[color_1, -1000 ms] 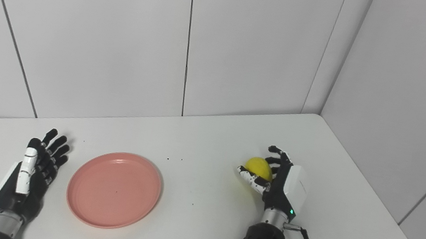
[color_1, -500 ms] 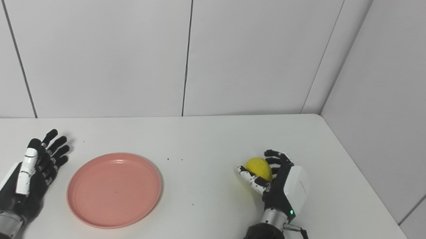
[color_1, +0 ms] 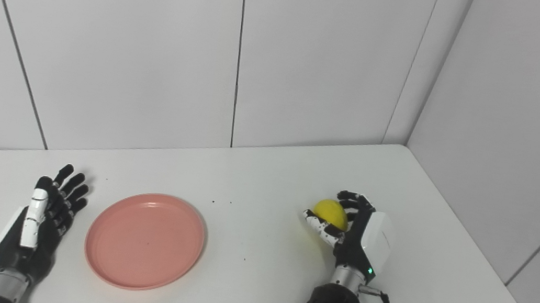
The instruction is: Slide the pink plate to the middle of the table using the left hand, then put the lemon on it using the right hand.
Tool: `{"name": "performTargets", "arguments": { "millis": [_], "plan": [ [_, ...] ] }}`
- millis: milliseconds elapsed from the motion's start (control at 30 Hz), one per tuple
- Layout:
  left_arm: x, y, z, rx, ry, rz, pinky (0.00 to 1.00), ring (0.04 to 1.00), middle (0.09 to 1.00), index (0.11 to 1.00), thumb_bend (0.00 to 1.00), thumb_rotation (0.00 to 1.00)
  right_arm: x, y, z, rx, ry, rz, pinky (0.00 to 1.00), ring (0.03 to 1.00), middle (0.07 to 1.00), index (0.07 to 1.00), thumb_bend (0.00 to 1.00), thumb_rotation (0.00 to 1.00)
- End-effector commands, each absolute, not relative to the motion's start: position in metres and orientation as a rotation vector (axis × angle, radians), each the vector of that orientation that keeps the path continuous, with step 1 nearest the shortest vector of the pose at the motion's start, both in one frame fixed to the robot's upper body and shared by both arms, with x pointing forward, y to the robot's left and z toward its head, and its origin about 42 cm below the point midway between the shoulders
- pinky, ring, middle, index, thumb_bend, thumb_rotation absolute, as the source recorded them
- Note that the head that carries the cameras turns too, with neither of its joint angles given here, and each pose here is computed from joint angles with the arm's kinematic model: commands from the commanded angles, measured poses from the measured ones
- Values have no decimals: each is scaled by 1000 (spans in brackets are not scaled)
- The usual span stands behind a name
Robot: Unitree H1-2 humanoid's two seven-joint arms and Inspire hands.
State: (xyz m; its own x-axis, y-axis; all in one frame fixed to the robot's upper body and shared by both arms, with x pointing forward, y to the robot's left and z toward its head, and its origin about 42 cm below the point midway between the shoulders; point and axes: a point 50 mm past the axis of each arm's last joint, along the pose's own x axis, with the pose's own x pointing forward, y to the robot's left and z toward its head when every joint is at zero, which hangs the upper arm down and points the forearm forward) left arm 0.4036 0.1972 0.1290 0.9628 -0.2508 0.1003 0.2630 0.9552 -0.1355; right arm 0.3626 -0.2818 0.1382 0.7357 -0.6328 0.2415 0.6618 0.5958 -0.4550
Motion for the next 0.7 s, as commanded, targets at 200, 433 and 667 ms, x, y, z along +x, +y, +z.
{"name": "performTargets", "arguments": {
  "millis": [200,433,667],
  "plan": [
    [398,195,122,-134,-67,-265,967,956,958,969,611,1000,367,-259,171,-522,-224,-710,164,375,475,505,511,0],
    [397,192,122,-131,-66,-270,972,957,958,970,608,1000,365,-232,184,-501,-284,-603,228,351,458,549,504,0],
    [397,190,122,-132,-74,-267,962,949,954,966,602,1000,366,-211,189,-513,-337,-519,227,347,450,545,504,0]
  ]
}}
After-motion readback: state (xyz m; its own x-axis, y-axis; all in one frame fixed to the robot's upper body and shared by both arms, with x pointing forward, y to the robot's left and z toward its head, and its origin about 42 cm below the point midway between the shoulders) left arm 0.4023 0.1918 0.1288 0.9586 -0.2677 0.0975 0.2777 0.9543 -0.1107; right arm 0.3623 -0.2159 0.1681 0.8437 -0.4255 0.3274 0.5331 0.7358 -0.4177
